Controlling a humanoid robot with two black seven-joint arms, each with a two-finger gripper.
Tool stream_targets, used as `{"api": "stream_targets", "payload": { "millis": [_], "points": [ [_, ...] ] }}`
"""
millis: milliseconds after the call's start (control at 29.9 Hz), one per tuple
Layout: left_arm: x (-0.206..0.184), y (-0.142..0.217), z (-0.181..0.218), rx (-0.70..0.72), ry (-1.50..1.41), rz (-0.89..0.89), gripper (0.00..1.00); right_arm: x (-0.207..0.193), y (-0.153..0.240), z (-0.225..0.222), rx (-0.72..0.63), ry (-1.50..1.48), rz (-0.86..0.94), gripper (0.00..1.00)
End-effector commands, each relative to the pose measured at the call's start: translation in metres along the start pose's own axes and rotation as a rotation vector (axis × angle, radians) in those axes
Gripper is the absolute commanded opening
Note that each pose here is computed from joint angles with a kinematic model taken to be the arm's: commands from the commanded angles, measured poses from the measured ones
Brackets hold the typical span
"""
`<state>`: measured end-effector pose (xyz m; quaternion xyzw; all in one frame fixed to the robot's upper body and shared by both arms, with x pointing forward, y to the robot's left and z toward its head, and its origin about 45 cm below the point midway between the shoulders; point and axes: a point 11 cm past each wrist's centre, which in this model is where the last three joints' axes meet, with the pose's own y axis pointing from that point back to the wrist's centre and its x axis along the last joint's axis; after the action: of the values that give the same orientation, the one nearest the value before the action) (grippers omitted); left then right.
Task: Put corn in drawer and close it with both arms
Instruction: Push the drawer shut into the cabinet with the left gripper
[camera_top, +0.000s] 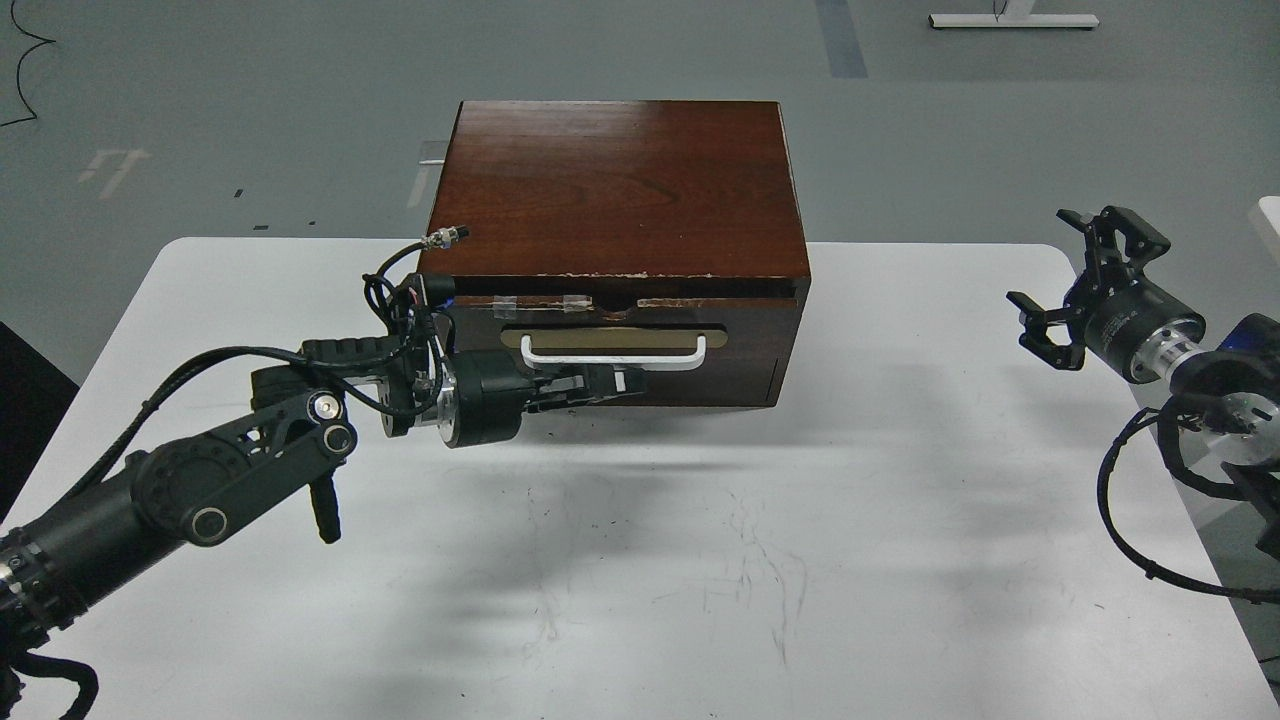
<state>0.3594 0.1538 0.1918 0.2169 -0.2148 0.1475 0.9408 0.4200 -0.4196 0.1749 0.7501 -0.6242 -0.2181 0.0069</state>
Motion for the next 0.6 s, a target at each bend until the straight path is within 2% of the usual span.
{"api": "stream_targets", "payload": {
  "millis": [0, 234, 334, 368, 401, 435, 535, 568],
  "points": [
    [0.006, -0.001, -0.001, 0.005, -0.003, 0.010, 0.07, 0.001, 0.001, 0.001, -0.002, 0.000, 0.003, 1.00],
    [0.011, -0.007, 0.001, 0.002, -0.002, 0.017, 0.07, 0.001, 0.001, 0.002, -0.005, 0.000, 0.004, 1.00],
    [0.003, -0.013, 0.004, -0.016, 0.006, 0.002, 0.28, 0.002, 0.001, 0.003, -0.006, 0.000, 0.004, 1.00],
    [-0.003, -0.014, 0.003, -0.017, 0.013, -0.013, 0.53, 0.002, 0.001, 0.003, -0.006, 0.000, 0.004, 1.00],
    [-0.010, -0.012, 0.003, -0.017, 0.014, -0.032, 0.74, 0.001, 0.001, 0.002, -0.005, 0.000, 0.004, 1.00],
    [-0.013, -0.011, 0.004, -0.023, 0.018, -0.039, 0.77, 0.001, 0.001, 0.002, -0.005, 0.000, 0.004, 1.00],
    [-0.020, -0.001, 0.008, -0.071, 0.098, -0.030, 0.99, 0.001, 0.001, 0.002, -0.005, 0.000, 0.004, 1.00],
    [-0.019, 0.008, 0.013, -0.110, 0.155, -0.014, 0.99, 0.001, 0.001, 0.002, -0.005, 0.001, 0.003, 1.00]
  ]
}}
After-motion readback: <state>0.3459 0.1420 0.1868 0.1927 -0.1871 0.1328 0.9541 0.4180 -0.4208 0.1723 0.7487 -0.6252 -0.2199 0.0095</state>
